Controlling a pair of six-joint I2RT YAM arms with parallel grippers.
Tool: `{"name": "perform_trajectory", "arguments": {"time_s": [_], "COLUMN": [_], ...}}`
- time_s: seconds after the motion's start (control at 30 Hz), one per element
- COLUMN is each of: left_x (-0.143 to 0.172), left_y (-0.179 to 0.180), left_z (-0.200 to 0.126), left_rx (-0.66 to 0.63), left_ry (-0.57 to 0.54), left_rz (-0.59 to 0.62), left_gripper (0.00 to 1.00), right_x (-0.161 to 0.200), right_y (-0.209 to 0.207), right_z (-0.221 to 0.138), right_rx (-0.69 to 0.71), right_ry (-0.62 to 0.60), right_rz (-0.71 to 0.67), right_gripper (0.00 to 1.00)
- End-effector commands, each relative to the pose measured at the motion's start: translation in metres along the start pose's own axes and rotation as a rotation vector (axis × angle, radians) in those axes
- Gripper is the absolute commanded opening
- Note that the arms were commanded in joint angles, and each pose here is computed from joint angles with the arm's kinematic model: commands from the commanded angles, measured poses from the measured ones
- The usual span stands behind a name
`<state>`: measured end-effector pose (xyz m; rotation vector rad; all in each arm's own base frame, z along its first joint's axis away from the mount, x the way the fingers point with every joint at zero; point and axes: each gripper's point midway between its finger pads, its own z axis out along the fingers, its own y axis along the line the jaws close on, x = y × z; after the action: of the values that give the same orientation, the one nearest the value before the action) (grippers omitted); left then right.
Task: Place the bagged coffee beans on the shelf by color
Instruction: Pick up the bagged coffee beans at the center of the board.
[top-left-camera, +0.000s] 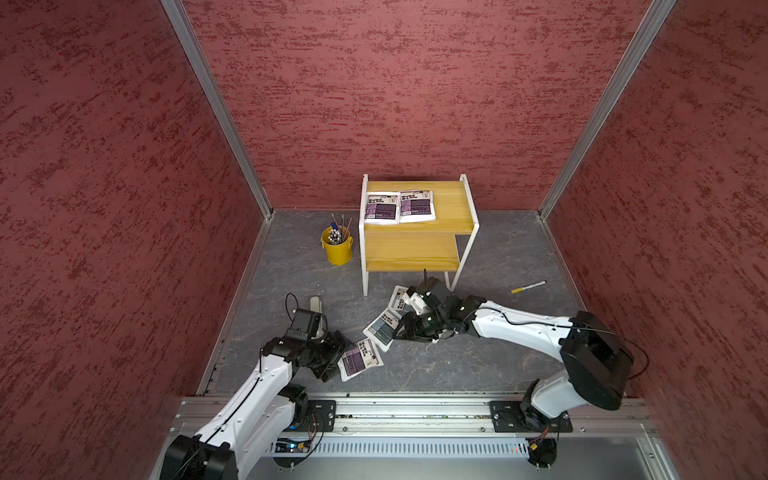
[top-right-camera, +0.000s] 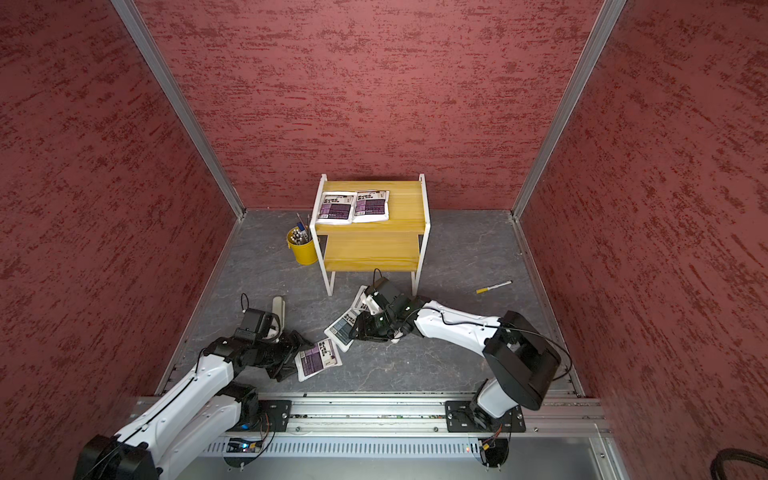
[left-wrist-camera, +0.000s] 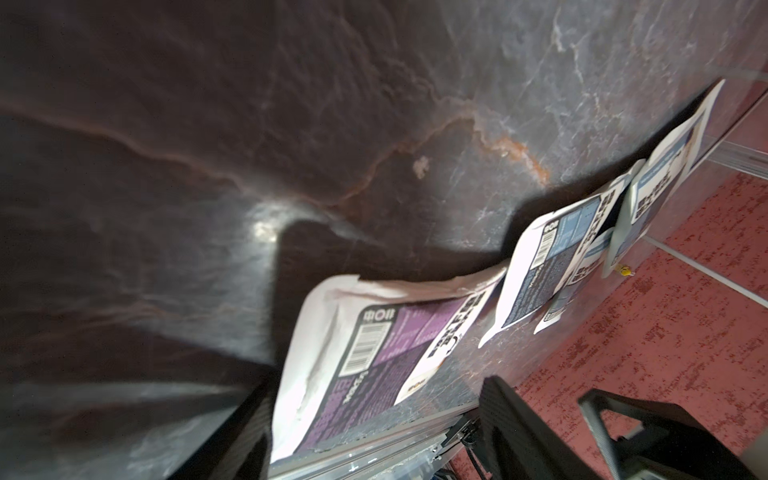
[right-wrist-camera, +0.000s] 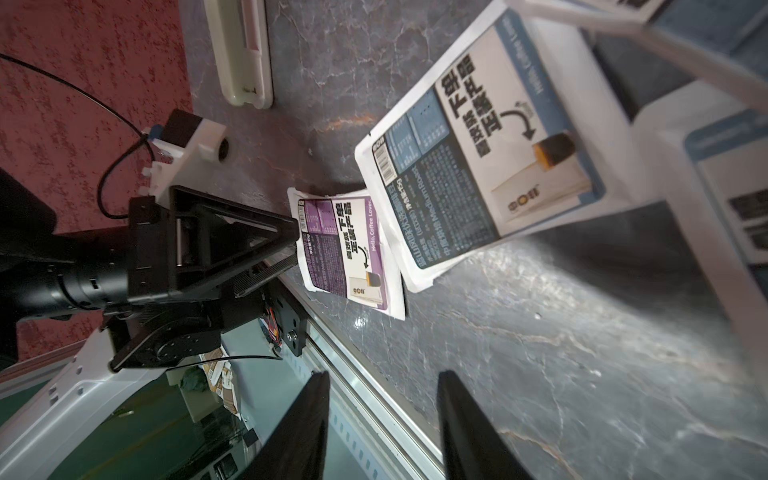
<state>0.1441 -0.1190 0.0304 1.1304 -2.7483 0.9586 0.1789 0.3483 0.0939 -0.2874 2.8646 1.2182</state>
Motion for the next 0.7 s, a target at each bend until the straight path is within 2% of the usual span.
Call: {"name": "perform_trajectory", "arguments": {"time_s": [0.0, 0.33, 0.5, 0.67], "left_x": [-0.003, -0.002, -0.001, -0.003], "left_y": [0.028, 0.033, 0.034, 0.032], "left_z": [0.013, 0.016, 0.016, 0.015], "left_rx": [-0.069, -0.059, -0.051, -0.035], "left_ry": [-0.017, -0.019, -0.018, -0.031], "left_rz": [-0.017, -0.016, -0.016, -0.013], "left_gripper": [0.77, 0.63, 0.59, 0.48], "right_x": [0.006, 0.022, 0.024, 0.027], "right_y": [0.008, 0.007, 0.001, -0.004], "right_z": [0.021, 0.083, 0.093, 0.096], "right_rx": [-0.039, -0.048, -0.050, -0.043], "right_ry": [0.029, 0.138, 0.150, 0.160], "right_rz": [-0.035, -0.023, -0.001, 0.007], "right_gripper": [0.44, 0.42, 0.41, 0.41]}}
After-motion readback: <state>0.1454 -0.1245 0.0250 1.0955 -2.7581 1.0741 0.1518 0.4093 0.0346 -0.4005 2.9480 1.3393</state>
